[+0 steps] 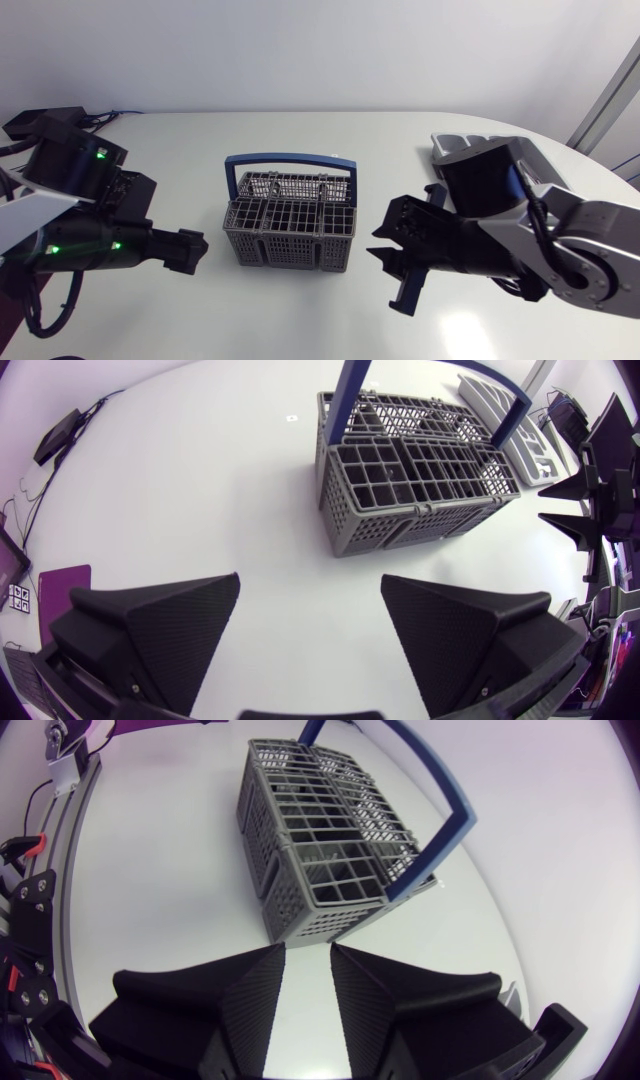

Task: Unload the cutlery basket into the drawer organizer.

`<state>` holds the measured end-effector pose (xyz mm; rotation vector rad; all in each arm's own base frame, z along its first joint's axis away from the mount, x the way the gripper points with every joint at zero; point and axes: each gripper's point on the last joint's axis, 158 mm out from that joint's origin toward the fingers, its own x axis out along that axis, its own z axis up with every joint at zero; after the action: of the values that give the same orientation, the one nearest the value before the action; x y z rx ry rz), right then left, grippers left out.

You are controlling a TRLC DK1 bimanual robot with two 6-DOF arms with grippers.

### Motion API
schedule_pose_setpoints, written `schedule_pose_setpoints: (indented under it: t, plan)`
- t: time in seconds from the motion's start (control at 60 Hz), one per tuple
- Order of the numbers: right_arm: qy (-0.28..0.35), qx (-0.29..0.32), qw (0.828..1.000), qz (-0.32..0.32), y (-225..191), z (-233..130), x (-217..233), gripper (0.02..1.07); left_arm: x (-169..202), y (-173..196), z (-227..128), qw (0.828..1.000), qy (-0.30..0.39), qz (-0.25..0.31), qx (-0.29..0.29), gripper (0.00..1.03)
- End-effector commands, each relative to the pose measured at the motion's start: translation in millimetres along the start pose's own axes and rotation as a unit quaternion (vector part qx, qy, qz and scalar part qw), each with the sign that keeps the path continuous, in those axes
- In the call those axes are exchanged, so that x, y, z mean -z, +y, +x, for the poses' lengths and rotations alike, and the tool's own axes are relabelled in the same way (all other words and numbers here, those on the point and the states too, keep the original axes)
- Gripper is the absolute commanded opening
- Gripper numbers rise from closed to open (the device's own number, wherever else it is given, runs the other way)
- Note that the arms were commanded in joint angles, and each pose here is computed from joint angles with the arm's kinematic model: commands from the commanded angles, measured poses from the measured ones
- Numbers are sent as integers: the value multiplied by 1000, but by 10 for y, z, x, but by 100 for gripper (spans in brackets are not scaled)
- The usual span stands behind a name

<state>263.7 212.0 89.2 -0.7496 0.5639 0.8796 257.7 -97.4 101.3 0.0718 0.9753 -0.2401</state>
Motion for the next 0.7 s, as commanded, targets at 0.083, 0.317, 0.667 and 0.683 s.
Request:
schedule_pose_setpoints:
  t: [0.083,0.317,0.667,0.683]
  plan:
    - [18,49,999,15,-84,-192,227,43,100,133,-81,1000,-11,-3,-10,99]
    - [10,118,992,35,-327,-497,362,53,126,264,-173,999,-31,-5,-22,99]
    - [-16,250,960,121,-949,-1033,638,57,146,422,-302,998,-54,-6,-41,99]
    - [-18,256,959,124,-964,-1054,653,59,151,434,-307,998,-56,-7,-42,99]
